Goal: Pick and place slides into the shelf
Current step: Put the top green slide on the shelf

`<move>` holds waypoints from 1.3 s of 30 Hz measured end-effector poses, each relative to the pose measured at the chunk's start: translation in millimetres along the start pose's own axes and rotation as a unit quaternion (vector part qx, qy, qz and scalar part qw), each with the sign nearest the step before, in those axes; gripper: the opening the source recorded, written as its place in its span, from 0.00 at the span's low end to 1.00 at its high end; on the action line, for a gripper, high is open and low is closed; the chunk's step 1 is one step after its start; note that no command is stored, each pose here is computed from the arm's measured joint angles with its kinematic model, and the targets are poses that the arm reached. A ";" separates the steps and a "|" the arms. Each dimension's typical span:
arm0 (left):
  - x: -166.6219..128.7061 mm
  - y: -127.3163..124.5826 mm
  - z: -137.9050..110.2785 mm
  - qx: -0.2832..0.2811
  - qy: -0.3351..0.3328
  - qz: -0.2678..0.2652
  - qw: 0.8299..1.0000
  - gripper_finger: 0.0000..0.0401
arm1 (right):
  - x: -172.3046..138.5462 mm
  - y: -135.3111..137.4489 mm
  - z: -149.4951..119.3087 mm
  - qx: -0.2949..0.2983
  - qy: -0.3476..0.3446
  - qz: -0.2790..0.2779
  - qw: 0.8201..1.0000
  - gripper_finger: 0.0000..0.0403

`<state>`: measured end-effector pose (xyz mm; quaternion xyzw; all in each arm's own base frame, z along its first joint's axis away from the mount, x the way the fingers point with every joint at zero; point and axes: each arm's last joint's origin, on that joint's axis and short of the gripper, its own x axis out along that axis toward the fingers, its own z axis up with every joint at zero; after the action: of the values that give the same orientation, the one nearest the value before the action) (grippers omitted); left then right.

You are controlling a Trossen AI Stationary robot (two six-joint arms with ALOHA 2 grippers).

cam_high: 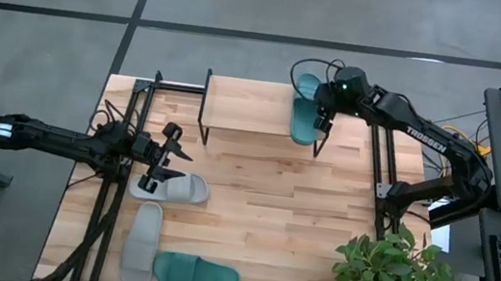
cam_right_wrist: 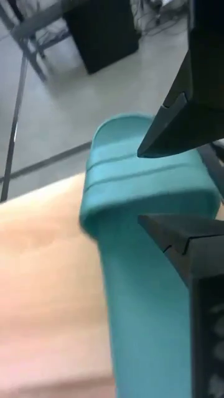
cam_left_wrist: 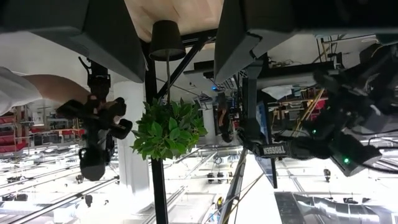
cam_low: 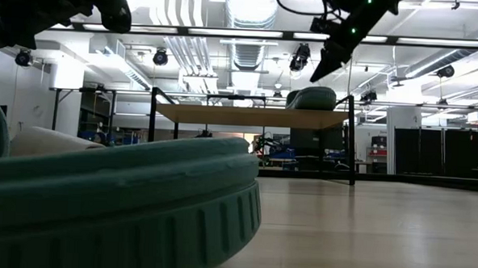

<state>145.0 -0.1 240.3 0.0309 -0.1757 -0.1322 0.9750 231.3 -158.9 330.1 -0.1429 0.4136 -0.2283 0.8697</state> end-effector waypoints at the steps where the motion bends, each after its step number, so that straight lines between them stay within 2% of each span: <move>1: 0.1 0.0 0.0 0.000 0.000 0.000 1.000 0.44 | -2.2 2.4 2.6 -0.002 -0.001 0.005 1.000 0.36; 11: 0.1 0.0 -0.2 0.000 0.001 0.000 1.000 0.44 | -20.8 47.9 25.7 -0.061 -0.021 0.063 0.996 0.32; 18: 0.1 0.0 -0.2 -0.001 0.001 0.000 1.000 0.44 | -33.8 84.1 31.0 -0.111 0.008 0.041 0.993 0.32; 22: 0.1 0.0 -0.2 0.000 0.001 0.000 1.000 0.44 | -41.4 95.1 31.4 -0.132 0.016 0.025 0.991 0.32; 30: 0.1 0.0 -0.1 0.000 0.001 0.000 1.000 0.44 | -55.6 102.6 28.4 -0.099 0.014 0.040 0.994 0.31; 39: 0.1 0.0 -0.2 0.000 0.001 0.000 1.000 0.44 | -50.1 119.1 17.2 -0.104 0.035 0.058 0.992 0.31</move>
<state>145.2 -0.1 240.1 0.0305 -0.1748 -0.1324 0.9752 250.3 -30.2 321.4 -0.2007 0.4730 -0.1382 0.8467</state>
